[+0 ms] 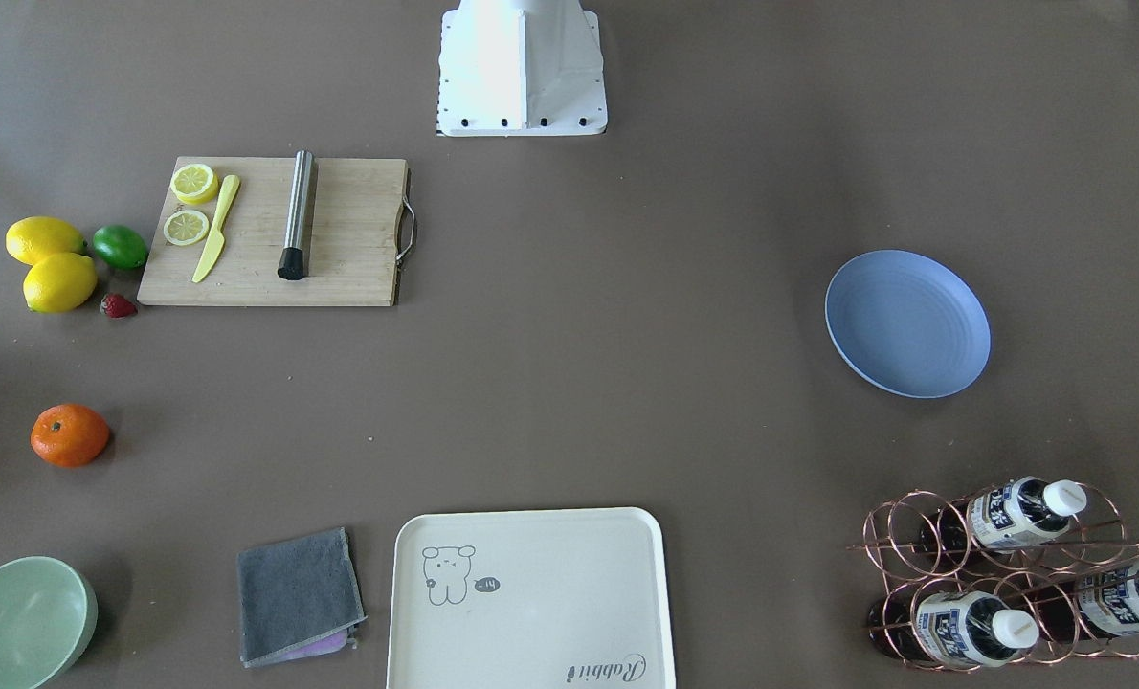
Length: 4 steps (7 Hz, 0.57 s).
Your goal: Pick orange to plate
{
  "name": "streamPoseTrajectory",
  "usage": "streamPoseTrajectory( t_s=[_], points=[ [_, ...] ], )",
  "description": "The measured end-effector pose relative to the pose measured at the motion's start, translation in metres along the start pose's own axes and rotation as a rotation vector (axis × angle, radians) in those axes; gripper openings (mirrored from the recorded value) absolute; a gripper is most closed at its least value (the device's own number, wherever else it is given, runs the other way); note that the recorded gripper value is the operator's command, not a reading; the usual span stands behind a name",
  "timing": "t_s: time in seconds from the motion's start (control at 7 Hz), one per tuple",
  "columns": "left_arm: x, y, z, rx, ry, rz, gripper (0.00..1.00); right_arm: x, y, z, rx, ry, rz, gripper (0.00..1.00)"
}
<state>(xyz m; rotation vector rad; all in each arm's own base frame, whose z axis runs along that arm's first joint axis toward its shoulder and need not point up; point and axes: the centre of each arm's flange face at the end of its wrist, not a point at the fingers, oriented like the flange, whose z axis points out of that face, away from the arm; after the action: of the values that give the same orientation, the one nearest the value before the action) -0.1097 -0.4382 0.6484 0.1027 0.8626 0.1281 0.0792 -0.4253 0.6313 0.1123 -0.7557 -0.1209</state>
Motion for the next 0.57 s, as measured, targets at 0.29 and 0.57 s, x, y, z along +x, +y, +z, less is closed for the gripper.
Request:
streamPoseTrajectory(
  t_s=[0.29, 0.57],
  points=[
    [0.005, -0.006, -0.006, 0.014, -0.001, 0.01, 0.98, -0.002, -0.003, -0.003, 0.039, 0.006, -0.033, 1.0],
    [0.011, -0.013, -0.012, 0.055, -0.01, 0.06, 0.98, -0.004, -0.003, -0.004, 0.052, 0.004, -0.043, 1.0]
  ],
)
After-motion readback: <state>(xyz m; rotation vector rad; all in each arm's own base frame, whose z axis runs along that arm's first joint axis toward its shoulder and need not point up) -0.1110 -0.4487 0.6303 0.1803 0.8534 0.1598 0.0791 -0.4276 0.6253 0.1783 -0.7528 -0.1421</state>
